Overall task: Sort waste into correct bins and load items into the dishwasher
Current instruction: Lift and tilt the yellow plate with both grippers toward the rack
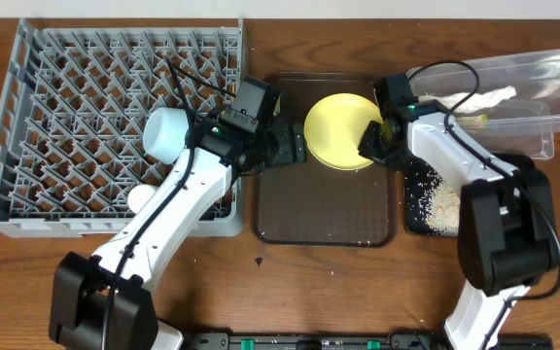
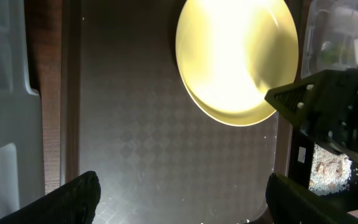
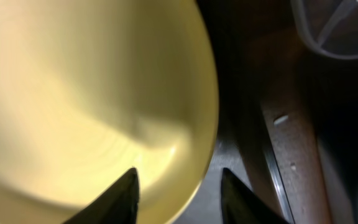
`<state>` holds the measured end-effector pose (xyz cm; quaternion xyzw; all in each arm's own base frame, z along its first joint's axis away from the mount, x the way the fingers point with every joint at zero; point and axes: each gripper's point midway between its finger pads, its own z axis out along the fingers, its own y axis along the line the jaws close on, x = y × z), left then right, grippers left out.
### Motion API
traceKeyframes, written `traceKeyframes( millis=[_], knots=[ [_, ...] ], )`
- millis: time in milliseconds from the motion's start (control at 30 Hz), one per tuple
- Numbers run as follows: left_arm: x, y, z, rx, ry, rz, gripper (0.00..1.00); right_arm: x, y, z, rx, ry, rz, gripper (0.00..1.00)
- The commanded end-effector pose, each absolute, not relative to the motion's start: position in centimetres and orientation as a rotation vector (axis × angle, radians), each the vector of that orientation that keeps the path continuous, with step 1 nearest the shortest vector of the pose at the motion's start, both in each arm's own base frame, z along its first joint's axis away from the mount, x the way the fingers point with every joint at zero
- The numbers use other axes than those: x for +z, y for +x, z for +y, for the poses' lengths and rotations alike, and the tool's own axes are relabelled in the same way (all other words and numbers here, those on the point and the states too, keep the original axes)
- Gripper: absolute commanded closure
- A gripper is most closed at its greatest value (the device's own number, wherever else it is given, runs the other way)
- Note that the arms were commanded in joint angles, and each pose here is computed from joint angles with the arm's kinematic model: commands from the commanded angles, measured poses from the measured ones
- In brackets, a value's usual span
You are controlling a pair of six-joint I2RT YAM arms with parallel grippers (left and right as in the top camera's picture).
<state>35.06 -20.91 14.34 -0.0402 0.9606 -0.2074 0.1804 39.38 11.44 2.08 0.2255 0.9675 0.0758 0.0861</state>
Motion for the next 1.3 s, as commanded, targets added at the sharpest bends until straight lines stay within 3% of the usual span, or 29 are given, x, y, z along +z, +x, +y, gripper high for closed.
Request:
traceKeyframes(
  millis=[0,367,667,833,967,1267],
  knots=[
    [14.2,35.0,-21.0,-0.599,-0.120,2.721,0.14,5.8,39.8,11.9,0.282,0.603,2.807,0.55],
    [14.1,34.9,-21.0,-0.596,-0.114,2.724,0.14,7.3,40.0,12.6,0.277,0.408,2.788,0.51],
    [14.0,34.9,-20.8,-0.584,-0.114,2.727,0.14,4.8,39.1,12.8,0.052,0.501,2.791,0.51],
    [14.0,34.8,-20.8,-0.582,-0.115,2.731,0.14,2.2,40.6,15.1,0.068,0.338,2.783,0.79],
    [13.8,34.5,-20.6,-0.571,-0.105,2.746,0.14,-0.7,39.1,16.9,0.115,0.289,2.882,0.99],
    [13.0,33.9,-17.7,-0.511,-0.188,2.815,0.14,1.4,35.1,20.8,0.281,0.089,2.995,0.99]
  ],
)
